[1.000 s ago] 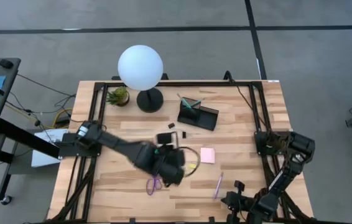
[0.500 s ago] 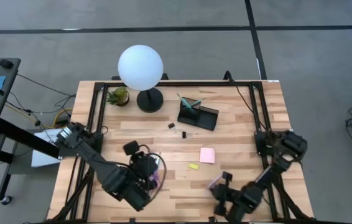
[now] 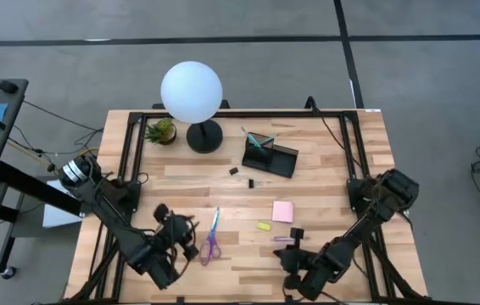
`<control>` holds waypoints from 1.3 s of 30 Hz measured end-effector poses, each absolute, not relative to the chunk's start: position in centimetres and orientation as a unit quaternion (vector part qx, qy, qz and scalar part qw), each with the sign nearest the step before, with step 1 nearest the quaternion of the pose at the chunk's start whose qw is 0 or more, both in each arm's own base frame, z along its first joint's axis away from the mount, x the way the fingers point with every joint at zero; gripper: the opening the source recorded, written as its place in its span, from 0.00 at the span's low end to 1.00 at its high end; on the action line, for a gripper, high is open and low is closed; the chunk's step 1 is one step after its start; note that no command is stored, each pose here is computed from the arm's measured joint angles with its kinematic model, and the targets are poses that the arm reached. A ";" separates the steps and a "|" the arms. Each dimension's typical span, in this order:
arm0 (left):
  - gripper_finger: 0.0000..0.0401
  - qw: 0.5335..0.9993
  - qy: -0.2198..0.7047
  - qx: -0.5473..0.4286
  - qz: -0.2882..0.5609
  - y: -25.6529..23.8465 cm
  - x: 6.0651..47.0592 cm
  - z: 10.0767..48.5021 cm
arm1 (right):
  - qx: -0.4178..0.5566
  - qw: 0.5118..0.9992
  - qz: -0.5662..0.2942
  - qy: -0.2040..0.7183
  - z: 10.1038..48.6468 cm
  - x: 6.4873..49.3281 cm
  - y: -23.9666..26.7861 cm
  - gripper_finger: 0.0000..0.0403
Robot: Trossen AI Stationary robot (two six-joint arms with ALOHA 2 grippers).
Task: Pick and place office supplies into organizer
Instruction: Put the purple pen into the black desk organizer
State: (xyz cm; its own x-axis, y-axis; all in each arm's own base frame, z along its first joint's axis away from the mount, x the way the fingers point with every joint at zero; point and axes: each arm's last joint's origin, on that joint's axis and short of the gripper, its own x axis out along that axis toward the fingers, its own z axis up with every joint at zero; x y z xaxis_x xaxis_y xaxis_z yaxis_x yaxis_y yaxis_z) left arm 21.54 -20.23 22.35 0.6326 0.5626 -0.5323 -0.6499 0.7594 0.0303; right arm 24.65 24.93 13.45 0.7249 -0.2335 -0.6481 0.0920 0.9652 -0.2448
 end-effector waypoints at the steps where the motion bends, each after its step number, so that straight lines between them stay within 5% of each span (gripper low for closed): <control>1: 0.27 0.907 0.249 -0.102 0.322 -20.7 21.7 21.6 | -0.105 0.929 -0.084 0.344 14.5 24.5 25.0 0.00; 8: 0.27 0.944 0.157 -0.179 0.228 -23.1 23.3 20.0 | -0.155 0.948 -0.100 0.261 22.9 20.2 23.2 0.00; 12: 0.27 0.960 0.134 -0.171 0.175 -24.2 24.6 21.0 | -0.120 0.957 -0.120 0.237 24.4 16.0 20.1 0.00; 25: 0.27 0.974 0.099 -0.123 0.163 -24.1 25.8 22.3 | 0.032 0.992 0.042 0.111 12.7 7.6 14.3 0.00; 39: 0.27 0.973 0.105 -0.126 0.162 -23.7 26.3 22.3 | 0.062 0.986 0.078 0.132 11.4 8.8 12.4 0.00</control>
State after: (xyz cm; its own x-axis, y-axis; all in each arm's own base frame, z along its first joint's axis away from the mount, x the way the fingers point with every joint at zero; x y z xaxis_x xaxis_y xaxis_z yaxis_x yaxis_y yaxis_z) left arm 26.27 -23.70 22.25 0.9253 0.2899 -0.2445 -0.3425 0.9156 -0.2108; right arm 8.78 12.44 11.35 0.9532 0.1700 -0.2501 -0.1373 0.9802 0.1428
